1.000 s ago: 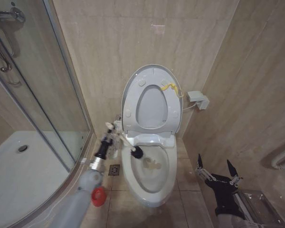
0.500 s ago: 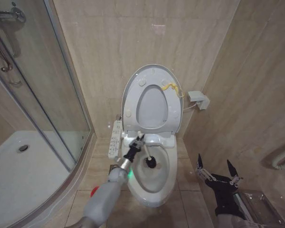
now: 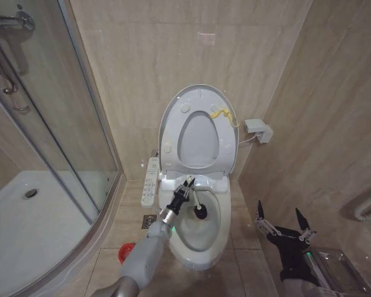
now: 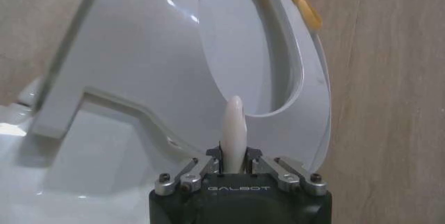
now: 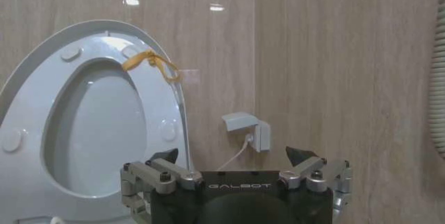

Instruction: Open the toilet lid, clean the toilet bowl with a toilet brush, close the toilet lid, and flush.

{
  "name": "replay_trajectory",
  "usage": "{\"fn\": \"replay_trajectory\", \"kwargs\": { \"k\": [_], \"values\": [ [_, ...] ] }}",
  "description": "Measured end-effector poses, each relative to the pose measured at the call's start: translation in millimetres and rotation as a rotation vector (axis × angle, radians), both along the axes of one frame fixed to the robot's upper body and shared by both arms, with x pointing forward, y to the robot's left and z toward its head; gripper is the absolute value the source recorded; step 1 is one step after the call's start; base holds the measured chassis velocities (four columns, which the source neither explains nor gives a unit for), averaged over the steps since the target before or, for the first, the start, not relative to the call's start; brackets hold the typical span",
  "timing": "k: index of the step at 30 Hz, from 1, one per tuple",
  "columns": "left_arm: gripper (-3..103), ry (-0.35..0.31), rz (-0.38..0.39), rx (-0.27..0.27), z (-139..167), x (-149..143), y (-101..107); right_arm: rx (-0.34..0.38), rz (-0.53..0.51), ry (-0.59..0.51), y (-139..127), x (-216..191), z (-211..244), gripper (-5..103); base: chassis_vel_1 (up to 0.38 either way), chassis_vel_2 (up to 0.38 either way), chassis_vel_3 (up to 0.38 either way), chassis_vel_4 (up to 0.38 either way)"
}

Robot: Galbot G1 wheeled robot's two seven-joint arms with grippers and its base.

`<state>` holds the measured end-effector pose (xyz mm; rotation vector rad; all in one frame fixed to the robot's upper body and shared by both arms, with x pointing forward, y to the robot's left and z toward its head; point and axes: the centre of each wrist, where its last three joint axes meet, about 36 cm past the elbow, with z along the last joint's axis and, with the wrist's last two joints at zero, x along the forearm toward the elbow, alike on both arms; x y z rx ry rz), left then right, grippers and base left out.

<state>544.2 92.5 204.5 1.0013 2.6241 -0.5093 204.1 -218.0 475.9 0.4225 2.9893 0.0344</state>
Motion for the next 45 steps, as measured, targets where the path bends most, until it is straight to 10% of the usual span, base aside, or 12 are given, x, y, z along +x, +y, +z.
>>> {"fn": "replay_trajectory", "kwargs": {
  "k": [17, 24, 31, 45],
  "values": [
    [20, 0.342, 0.181, -0.290, -16.9, -105.4, -24.6, 0.000, 0.000, 0.000, 0.0, 0.0, 0.0, 100, 0.000, 0.000, 0.000, 0.000],
    [19, 0.351, 0.191, -0.355, 9.9, -103.4, -26.5, 0.000, 0.000, 0.000, 0.0, 0.0, 0.0, 100, 0.000, 0.000, 0.000, 0.000],
    [19, 0.327, 0.183, -0.360, 18.4, -103.7, -16.1, 0.000, 0.000, 0.000, 0.0, 0.0, 0.0, 100, 0.000, 0.000, 0.000, 0.000],
    [17, 0.347, 0.142, -0.148, -11.6, -138.4, 31.7, 0.000, 0.000, 0.000, 0.0, 0.0, 0.0, 100, 0.000, 0.000, 0.000, 0.000]
  ]
}}
